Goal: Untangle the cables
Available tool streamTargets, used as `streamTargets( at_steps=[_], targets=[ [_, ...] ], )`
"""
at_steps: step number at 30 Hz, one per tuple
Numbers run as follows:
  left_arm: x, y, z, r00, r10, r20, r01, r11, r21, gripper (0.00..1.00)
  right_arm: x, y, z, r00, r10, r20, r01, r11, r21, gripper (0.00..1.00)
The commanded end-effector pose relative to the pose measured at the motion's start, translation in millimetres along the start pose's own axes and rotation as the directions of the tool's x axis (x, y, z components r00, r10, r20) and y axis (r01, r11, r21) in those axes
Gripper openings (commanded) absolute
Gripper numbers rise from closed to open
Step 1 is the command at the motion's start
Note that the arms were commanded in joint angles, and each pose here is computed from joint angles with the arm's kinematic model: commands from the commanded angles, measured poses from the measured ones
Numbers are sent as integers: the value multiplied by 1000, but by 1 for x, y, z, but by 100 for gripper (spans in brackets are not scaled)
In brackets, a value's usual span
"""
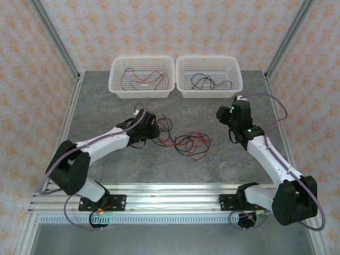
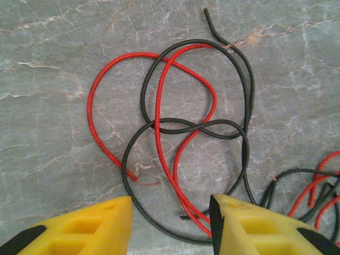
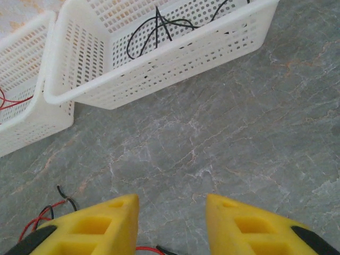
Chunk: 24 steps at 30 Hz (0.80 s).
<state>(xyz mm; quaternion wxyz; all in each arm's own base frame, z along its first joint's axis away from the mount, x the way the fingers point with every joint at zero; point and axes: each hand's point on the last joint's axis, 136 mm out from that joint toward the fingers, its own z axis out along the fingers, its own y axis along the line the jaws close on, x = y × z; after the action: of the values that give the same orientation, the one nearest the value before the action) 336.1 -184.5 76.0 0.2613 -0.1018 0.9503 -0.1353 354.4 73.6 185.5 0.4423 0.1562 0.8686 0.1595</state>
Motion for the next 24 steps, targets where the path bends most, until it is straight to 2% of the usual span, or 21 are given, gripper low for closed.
streamTargets(
  at_steps=[1,7,24],
  targets=[
    [-7,-17,8,1000,-25,8,24,999,40,43,-1,4,-7,1000,4,13,-4,1000,-22,37],
    [1,-17,30,999,-25,-25,25,999,23,41,2,2,-7,1000,0,8,0,1000,-19,36],
    [-6,-7,61,1000,6,9,-6,998,-66,39,6,-1,-10,1000,-2,1,2,1000,-11,35]
  ],
)
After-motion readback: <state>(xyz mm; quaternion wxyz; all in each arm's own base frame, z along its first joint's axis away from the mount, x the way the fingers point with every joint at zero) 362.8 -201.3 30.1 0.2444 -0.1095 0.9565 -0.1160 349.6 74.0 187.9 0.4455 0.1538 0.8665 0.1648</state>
